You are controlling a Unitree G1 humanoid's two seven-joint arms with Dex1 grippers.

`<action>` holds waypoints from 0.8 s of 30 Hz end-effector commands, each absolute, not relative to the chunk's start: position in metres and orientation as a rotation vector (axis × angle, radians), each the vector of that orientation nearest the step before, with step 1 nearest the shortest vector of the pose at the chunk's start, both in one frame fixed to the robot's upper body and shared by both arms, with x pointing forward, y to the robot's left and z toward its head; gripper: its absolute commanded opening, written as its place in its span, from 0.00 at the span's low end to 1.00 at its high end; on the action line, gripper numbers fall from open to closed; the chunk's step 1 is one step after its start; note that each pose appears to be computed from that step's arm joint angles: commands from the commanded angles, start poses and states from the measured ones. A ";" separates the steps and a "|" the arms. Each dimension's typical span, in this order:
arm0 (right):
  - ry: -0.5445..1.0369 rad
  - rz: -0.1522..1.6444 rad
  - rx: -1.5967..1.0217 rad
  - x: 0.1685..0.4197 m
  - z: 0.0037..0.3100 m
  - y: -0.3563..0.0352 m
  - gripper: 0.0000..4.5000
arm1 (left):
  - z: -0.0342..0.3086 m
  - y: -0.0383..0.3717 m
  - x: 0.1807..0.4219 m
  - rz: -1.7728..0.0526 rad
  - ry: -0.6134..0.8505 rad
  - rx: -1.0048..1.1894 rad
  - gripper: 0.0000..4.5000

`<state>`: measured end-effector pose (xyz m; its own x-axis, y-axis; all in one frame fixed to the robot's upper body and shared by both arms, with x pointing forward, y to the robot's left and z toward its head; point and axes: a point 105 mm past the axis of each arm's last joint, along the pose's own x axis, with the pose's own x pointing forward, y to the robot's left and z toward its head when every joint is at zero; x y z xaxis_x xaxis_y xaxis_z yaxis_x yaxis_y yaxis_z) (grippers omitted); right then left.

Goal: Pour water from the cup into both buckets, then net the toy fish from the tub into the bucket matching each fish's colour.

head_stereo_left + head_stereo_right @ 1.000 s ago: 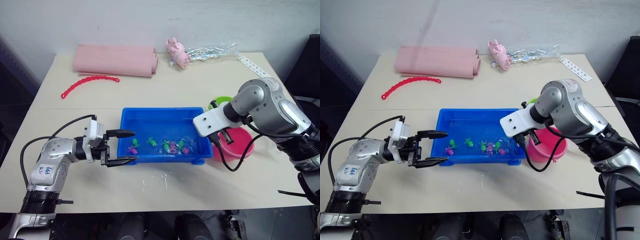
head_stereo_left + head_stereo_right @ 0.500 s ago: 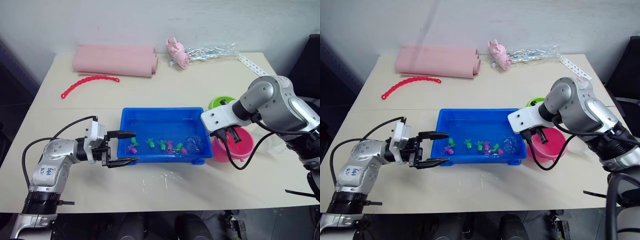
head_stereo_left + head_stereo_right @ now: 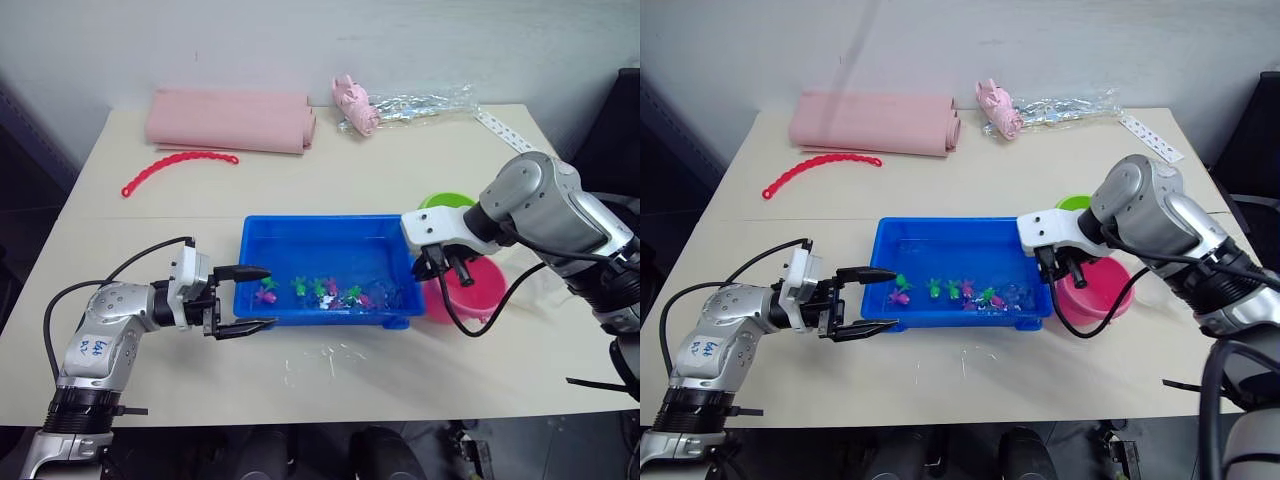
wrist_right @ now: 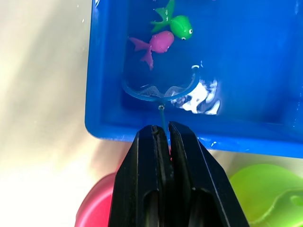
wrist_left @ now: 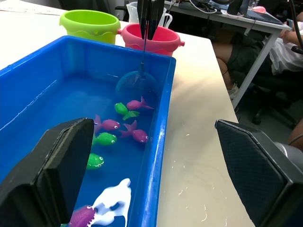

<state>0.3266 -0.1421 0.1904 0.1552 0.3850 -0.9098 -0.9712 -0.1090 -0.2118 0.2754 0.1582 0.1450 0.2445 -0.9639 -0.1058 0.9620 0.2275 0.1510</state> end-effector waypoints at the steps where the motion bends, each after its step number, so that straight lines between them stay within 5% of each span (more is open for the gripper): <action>1: 0.711 1.344 -1.045 0.324 0.199 -0.143 0.00 | 0.153 0.159 0.272 -1.324 -0.044 0.239 1.00; 24: 0.602 1.249 -0.956 0.337 0.200 -0.138 0.00 | 0.149 0.162 0.269 -1.319 -0.018 0.244 1.00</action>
